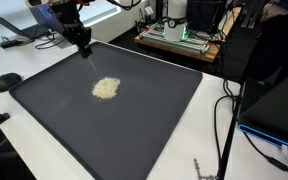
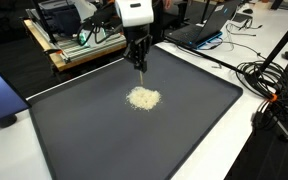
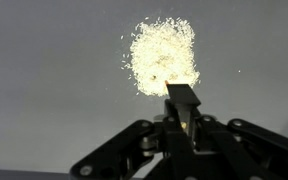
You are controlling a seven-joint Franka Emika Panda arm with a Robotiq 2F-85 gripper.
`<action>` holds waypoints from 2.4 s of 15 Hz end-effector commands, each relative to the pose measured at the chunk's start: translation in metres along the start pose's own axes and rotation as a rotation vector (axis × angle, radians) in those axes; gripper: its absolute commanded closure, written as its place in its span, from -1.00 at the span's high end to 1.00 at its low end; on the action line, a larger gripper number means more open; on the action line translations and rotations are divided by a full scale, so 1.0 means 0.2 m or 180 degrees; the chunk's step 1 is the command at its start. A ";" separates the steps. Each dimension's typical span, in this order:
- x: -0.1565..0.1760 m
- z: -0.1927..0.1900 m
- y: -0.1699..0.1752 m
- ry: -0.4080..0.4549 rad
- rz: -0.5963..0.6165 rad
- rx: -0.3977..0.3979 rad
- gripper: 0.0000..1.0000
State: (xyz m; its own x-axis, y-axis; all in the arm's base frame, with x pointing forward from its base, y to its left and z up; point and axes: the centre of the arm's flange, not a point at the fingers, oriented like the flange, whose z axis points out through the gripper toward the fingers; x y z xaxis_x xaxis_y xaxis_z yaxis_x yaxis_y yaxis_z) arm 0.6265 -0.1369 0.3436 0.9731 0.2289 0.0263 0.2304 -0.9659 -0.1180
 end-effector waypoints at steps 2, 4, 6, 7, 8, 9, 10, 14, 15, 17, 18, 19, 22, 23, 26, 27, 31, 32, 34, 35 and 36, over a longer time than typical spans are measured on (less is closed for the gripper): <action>0.06 0.02 0.30 0.0097 0.0046 0.0540 -0.94; 0.06 0.05 0.42 0.0183 0.0105 0.0759 -0.94; 0.06 0.10 0.53 0.0277 0.0176 0.0950 -0.94; 0.06 0.12 0.57 0.0303 0.0204 0.1033 -0.94; 0.06 0.15 0.60 0.0314 0.0226 0.1128 -0.94; 0.06 0.19 0.63 0.0309 0.0240 0.1218 -0.94; 0.06 0.23 0.66 0.0307 0.0255 0.1292 -0.94; 0.08 0.39 0.72 0.0314 0.0346 0.1589 -0.94; 0.09 0.43 0.73 0.0308 0.0379 0.1661 -0.94; 0.09 0.49 0.77 0.0311 0.0426 0.1762 -0.94; 0.09 0.52 0.79 0.0309 0.0449 0.1815 -0.94; 0.09 0.54 0.81 0.0312 0.0470 0.1869 -0.94; 0.08 0.60 0.86 0.0362 0.0558 0.2075 -0.94; 0.07 0.62 0.87 0.0376 0.0584 0.2142 -0.94; 0.06 0.65 0.91 0.0412 0.0648 0.2254 -0.94; 0.06 0.67 0.92 0.0424 0.0666 0.2288 -0.94; 0.07 0.72 0.94 0.0421 0.0713 0.2362 -0.94; 0.07 0.73 0.95 0.0421 0.0723 0.2367 -0.94; 0.07 0.74 0.94 0.0424 0.0717 0.2345 -0.94; 0.07 0.72 0.92 0.0423 0.0704 0.2299 -0.94; 0.07 0.69 0.91 0.0422 0.0690 0.2237 -0.94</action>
State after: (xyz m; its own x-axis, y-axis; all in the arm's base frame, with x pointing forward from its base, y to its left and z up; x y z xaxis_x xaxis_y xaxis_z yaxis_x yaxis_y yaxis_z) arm 0.6716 -0.2893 0.1737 0.9993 -0.0062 0.0355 0.0220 -0.6770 -0.7357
